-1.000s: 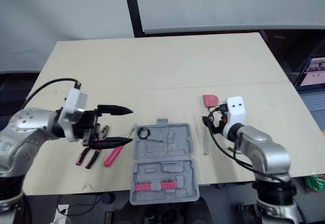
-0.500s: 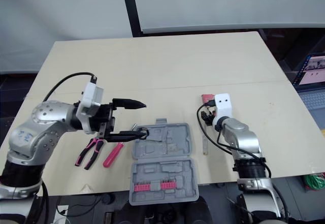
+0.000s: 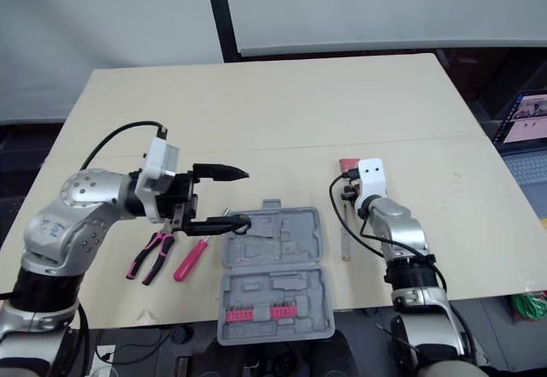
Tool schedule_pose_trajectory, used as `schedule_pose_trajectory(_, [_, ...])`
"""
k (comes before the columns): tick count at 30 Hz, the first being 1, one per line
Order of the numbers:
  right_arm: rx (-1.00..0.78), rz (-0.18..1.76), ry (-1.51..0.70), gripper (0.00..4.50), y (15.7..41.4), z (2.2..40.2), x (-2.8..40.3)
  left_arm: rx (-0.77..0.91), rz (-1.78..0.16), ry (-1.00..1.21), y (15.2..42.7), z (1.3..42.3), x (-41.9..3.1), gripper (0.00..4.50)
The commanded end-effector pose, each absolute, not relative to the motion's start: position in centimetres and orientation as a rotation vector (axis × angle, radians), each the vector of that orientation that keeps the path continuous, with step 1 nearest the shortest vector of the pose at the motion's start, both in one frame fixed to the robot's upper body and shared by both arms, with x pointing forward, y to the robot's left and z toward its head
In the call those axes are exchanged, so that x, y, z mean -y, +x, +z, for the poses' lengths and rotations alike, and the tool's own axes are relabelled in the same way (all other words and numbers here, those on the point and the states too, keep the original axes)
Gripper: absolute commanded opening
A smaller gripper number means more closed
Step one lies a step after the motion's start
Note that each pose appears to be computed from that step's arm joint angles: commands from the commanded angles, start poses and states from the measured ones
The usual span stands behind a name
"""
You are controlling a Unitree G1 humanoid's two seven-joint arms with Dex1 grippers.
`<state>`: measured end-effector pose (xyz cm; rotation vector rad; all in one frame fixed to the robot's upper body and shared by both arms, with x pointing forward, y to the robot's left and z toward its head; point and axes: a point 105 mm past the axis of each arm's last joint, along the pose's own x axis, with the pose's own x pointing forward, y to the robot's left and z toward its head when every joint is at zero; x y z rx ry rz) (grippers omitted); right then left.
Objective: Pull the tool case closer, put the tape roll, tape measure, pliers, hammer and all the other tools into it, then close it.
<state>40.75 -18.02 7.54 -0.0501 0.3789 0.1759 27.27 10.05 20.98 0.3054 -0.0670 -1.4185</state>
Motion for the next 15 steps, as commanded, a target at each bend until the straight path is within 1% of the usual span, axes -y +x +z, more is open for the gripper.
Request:
schedule_pose_trajectory(1, [-0.358,0.155,-0.039,1.63,41.1,8.1,18.3,0.107,-1.419,0.344,27.1,21.7,-9.9,4.5])
schedule_pose_trajectory(5, [-0.367,0.148,-0.047,1.63,41.2,7.8,18.4,0.111,-1.421,0.347,27.2,21.8,-9.9,4.5])
schedule_pose_trajectory(8, [-0.377,0.13,-0.04,0.83,41.1,7.4,18.7,0.114,-1.422,0.345,27.2,21.9,-9.8,4.5])
schedule_pose_trajectory(9, [-0.379,0.123,-0.041,0.39,41.1,7.3,18.8,0.115,-1.423,0.344,27.2,21.9,-9.7,4.5])
schedule_pose_trajectory(10, [-0.38,0.121,-0.041,0.1,41.1,7.3,18.8,0.116,-1.423,0.344,27.2,21.9,-9.7,4.5])
schedule_pose_trajectory(15, [-0.388,0.139,-0.046,0.1,40.5,6.9,18.9,0.118,-1.426,0.341,27.1,22.0,-9.7,4.5])
